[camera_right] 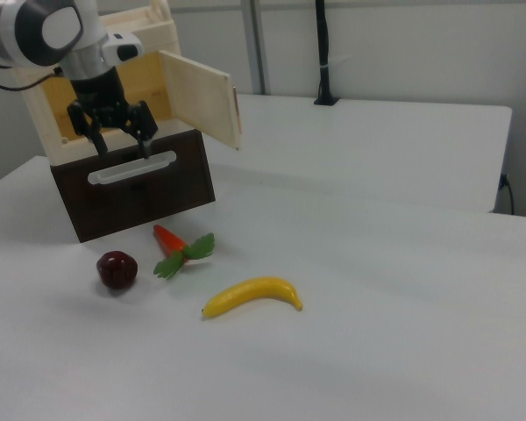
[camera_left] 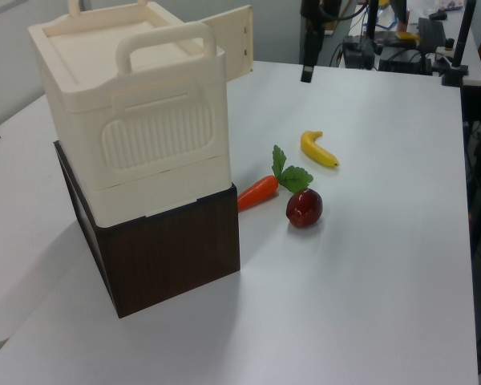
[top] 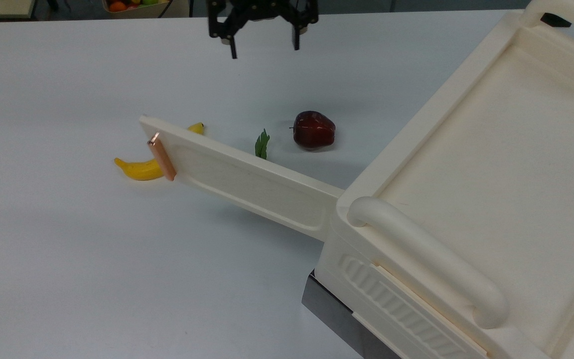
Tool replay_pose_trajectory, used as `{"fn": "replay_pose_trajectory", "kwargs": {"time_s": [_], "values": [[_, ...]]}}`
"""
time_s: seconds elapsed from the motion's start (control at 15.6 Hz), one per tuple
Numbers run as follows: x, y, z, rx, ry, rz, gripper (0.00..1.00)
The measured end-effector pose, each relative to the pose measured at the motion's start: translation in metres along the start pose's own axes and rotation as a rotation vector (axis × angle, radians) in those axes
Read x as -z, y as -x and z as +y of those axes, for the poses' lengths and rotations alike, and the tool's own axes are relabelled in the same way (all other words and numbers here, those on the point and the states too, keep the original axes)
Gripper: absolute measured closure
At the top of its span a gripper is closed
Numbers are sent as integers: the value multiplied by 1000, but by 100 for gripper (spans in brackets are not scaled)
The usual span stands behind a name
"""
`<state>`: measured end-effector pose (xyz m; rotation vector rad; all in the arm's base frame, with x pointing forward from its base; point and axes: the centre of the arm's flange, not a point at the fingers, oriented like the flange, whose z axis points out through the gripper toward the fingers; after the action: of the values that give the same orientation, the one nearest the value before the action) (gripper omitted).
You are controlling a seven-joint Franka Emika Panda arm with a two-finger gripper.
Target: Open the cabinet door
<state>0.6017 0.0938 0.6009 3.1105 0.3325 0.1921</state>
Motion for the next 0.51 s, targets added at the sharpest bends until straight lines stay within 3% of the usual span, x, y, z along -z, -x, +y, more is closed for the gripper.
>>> {"fn": "replay_pose_trajectory", "kwargs": {"time_s": [0.19, 0.51], "values": [[-7, 10, 14, -85, 69, -80, 0], [-18, 17, 40, -135, 78, -118, 0]]}}
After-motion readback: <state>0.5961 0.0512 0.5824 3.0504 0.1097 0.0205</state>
